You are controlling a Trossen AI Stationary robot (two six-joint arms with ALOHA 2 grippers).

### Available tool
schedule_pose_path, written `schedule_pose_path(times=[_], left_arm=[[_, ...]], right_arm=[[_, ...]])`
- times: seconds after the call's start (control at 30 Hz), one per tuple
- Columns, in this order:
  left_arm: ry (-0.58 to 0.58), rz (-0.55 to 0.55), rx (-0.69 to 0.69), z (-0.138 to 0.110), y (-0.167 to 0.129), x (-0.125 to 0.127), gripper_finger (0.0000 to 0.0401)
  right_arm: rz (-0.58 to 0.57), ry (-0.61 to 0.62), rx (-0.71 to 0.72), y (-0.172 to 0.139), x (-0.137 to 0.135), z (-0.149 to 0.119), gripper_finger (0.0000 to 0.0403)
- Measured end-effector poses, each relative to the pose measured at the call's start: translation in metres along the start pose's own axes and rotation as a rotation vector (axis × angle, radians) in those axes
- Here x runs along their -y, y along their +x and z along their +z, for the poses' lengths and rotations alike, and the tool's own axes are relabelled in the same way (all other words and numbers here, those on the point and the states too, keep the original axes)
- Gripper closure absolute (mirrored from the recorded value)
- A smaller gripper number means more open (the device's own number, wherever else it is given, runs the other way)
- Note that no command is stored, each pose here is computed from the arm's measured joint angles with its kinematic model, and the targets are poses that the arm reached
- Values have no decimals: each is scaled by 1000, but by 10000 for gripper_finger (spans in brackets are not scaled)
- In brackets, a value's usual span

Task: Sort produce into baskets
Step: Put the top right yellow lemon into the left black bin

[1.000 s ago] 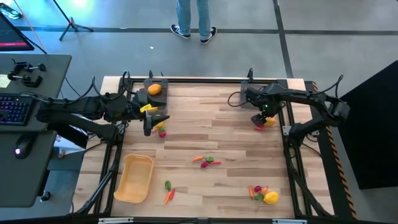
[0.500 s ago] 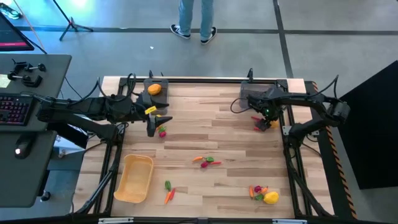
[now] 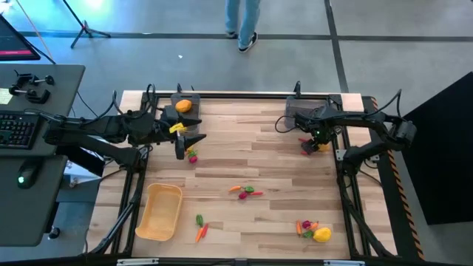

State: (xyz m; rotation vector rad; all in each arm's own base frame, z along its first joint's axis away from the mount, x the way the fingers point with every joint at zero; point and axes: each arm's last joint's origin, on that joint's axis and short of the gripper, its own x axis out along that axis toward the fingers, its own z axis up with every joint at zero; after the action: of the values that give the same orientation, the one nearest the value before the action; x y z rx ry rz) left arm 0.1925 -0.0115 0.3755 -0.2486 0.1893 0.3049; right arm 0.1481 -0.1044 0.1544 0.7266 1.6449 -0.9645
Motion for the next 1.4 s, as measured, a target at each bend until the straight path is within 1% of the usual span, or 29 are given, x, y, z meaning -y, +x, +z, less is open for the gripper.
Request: schedule_pose_path(times=[0.13,0.23,0.33,0.43,0.5,0.63,0.7,0.77,0.87,1.0,1.03,1.1,1.17,1.3,1.4], left_arm=[[-25,-19,58,6,0,2,123],[-43,-48,99,11,-2,3,123],[-56,-64,140,21,-7,4,123],[-30,-72,178,33,-15,5,123],[-12,-76,203,41,-19,6,123],[31,-27,241,50,-24,5,123],[38,5,252,51,-25,4,123],[36,26,257,51,-25,3,123],[34,36,260,52,-25,3,123],[22,29,285,54,-25,4,123],[17,27,295,55,-26,4,123],[10,24,308,56,-26,4,123],[10,23,309,57,-26,4,123],[-11,19,313,57,-26,4,123],[-18,18,314,57,-26,4,123]], right_arm=[[-1,-3,-16,0,0,-2,159],[44,-21,-43,-5,1,-4,170],[91,-17,22,-22,2,-3,187],[168,-2,127,-50,6,-4,200],[285,10,251,-75,6,-3,202],[648,63,591,-122,-9,5,203],[771,52,712,-139,-24,11,204],[821,42,759,-142,-44,18,204],[901,12,792,-136,-85,35,204],[1106,-56,859,-122,-141,59,205],[1158,-62,878,-118,-152,64,205],[1227,-61,922,-113,-171,76,205],[1263,-67,957,-114,-188,89,205],[1271,-97,985,-119,-217,113,205],[1307,-130,1018,-132,-236,130,205]])
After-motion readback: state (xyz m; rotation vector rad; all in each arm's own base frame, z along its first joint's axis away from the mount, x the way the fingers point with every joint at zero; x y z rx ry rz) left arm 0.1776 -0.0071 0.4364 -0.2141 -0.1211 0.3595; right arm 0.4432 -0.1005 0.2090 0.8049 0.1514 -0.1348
